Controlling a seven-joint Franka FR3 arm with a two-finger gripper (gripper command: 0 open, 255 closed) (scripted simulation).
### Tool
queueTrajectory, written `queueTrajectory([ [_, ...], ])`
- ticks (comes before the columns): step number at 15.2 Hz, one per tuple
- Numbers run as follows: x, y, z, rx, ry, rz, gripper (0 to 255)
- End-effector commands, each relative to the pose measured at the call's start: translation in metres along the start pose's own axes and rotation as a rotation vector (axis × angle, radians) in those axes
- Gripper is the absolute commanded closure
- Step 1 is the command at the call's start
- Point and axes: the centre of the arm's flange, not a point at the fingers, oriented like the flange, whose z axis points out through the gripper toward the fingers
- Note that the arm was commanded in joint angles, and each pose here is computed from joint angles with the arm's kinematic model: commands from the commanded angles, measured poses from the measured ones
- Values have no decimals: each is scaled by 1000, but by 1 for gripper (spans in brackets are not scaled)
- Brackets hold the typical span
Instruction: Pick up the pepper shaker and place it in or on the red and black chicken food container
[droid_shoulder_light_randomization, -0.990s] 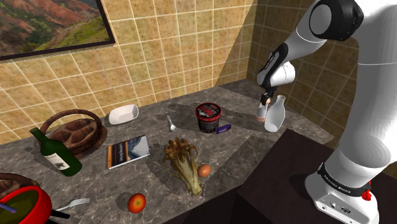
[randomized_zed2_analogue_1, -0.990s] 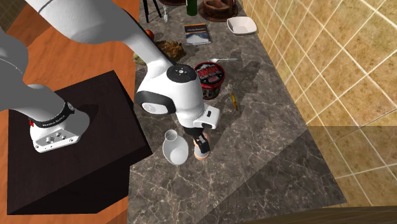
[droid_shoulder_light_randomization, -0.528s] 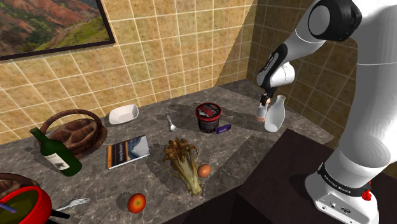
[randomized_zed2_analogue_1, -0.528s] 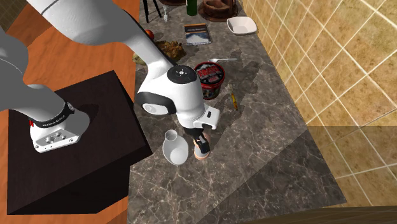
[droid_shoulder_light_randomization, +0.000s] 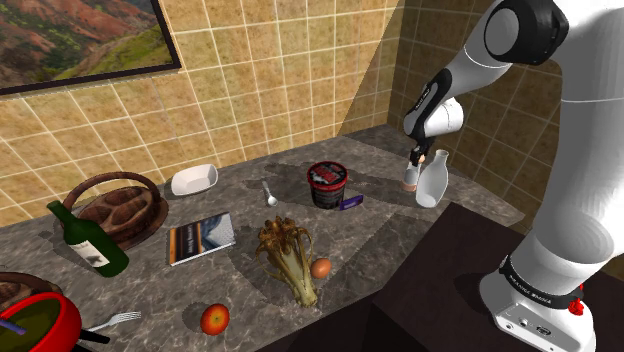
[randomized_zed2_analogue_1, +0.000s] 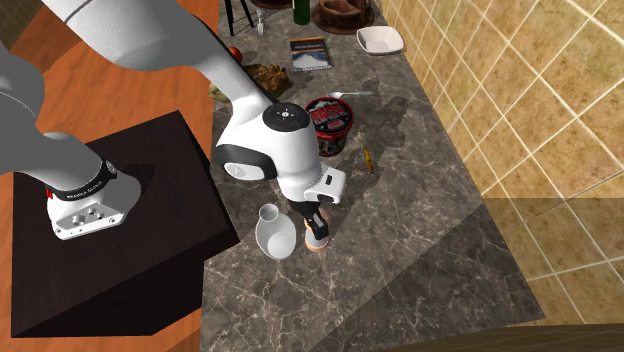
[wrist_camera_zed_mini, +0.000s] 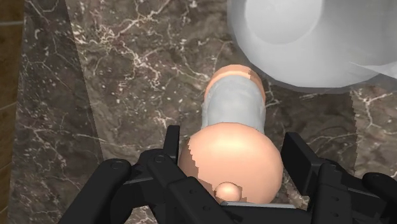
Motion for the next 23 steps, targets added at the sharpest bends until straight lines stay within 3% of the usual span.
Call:
queueTrajectory([
  [1, 0, 0, 0, 1, -1, -1, 255],
  [23, 4, 19, -109, 1, -1, -1, 255],
])
